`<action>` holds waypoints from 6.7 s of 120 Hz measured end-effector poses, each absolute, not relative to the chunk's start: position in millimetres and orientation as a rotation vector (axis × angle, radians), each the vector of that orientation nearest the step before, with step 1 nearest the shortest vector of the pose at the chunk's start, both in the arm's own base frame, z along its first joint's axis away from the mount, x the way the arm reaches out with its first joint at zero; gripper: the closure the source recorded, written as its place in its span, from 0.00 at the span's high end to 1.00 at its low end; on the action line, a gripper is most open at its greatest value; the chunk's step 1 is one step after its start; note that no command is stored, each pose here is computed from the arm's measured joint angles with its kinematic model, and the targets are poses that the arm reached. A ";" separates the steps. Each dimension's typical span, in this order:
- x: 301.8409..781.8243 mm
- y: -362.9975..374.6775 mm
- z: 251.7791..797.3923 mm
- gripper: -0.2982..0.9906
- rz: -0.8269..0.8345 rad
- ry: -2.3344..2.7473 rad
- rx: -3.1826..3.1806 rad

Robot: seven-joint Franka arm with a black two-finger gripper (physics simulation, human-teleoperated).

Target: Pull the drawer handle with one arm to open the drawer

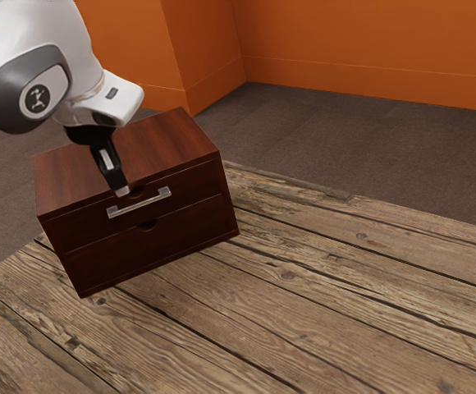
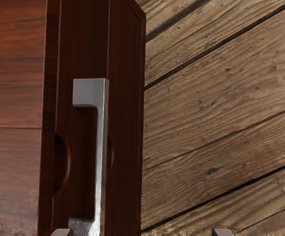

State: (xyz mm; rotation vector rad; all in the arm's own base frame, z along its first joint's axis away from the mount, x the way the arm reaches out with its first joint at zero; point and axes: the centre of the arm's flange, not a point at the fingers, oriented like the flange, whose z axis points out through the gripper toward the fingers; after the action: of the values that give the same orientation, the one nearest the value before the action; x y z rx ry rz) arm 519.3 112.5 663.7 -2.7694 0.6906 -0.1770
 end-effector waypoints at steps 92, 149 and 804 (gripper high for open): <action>547.7 78.6 615.8 0.40 -0.213 0.618 -2.790; 537.6 87.8 610.0 0.40 -0.210 0.696 -2.666; 448.3 19.9 573.6 0.22 -0.311 0.908 -2.668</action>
State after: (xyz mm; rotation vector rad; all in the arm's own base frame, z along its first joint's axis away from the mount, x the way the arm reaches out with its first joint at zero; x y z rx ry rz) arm 448.3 19.9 573.6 -2.6683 0.9083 -0.3110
